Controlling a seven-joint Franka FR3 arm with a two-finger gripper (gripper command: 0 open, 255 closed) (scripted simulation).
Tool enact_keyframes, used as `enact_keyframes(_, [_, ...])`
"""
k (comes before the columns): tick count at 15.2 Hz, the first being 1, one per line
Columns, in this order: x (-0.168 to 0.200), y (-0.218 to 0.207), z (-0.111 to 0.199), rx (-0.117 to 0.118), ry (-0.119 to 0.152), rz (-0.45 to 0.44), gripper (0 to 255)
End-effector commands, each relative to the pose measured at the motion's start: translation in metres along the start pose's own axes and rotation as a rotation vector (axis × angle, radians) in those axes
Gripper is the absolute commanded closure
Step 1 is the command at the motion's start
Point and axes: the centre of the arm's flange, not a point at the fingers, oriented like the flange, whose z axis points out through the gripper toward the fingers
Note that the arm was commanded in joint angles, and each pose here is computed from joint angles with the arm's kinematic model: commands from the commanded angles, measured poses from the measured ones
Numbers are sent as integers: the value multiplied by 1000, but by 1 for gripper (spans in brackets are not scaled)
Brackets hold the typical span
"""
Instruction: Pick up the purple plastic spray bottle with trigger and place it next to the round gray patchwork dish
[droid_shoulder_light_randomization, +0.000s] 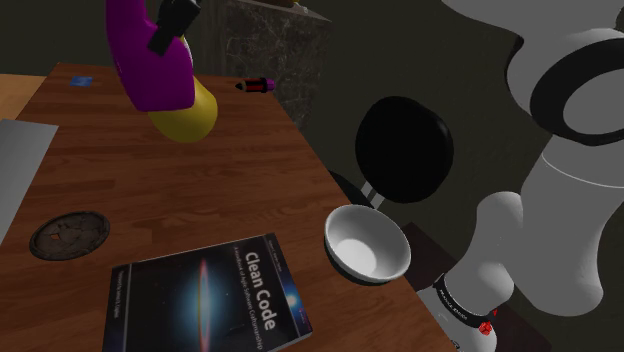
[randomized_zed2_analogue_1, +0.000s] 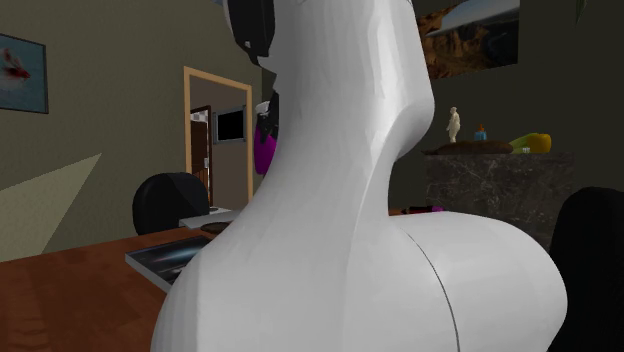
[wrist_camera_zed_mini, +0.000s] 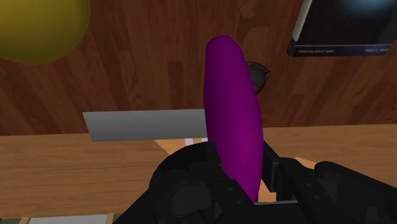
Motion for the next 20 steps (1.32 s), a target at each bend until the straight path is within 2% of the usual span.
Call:
enact_keyframes(1, [-6,0,9,-1,1,0,255])
enact_keyframes(20, [-59,-1,94,-1,1,0,255])
